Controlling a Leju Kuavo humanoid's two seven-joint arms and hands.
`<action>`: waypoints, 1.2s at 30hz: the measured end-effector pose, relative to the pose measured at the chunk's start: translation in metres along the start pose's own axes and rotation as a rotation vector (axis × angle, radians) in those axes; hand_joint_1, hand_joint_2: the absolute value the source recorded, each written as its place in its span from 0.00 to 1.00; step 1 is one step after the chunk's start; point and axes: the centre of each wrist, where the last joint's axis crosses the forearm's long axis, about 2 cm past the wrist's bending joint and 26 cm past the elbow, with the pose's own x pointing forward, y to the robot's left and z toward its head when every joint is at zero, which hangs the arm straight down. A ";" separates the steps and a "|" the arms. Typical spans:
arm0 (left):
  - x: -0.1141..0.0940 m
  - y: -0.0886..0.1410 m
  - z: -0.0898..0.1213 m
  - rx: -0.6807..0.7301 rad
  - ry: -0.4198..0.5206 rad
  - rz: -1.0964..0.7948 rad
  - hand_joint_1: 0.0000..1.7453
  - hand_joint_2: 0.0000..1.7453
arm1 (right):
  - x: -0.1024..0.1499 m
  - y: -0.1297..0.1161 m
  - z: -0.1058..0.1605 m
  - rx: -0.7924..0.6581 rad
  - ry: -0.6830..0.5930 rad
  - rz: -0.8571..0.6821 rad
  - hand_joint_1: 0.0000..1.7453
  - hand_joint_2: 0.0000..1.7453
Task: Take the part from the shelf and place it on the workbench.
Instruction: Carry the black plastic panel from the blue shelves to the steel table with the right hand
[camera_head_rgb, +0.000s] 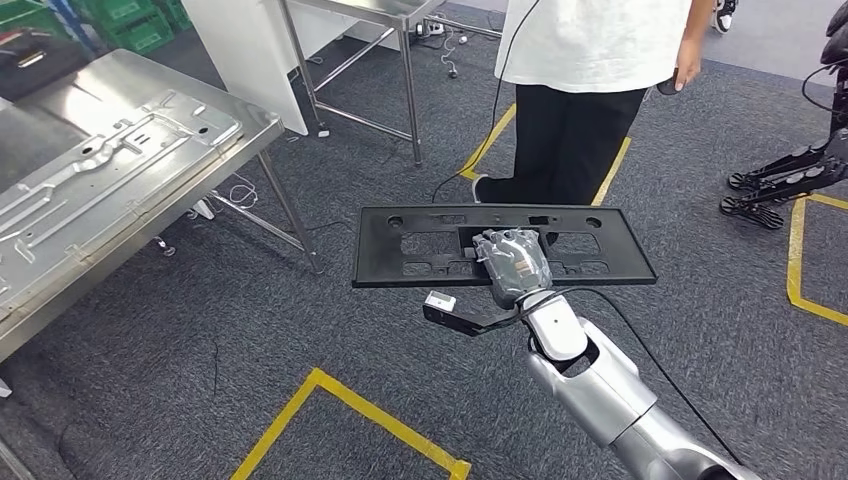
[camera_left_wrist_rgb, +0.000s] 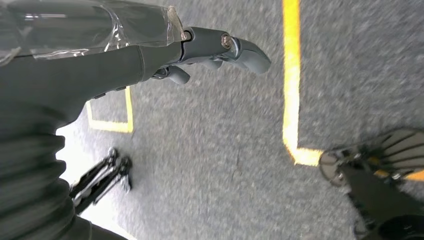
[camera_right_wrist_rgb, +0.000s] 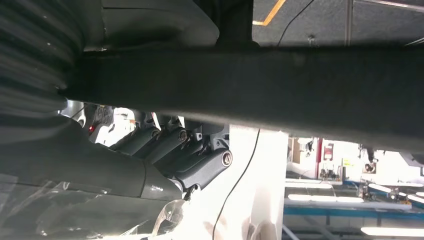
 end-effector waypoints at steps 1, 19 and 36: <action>-0.002 -0.001 0.000 -0.003 0.003 0.000 0.00 1.00 | 0.001 -0.001 -0.001 -0.002 -0.002 0.001 1.00 1.00; -0.012 0.003 0.001 -0.013 0.020 0.010 0.00 1.00 | 0.005 -0.007 -0.006 0.002 -0.018 0.018 1.00 1.00; -0.007 -0.001 0.001 -0.005 0.012 -0.013 0.00 1.00 | 0.007 -0.001 -0.002 0.022 -0.012 0.030 1.00 1.00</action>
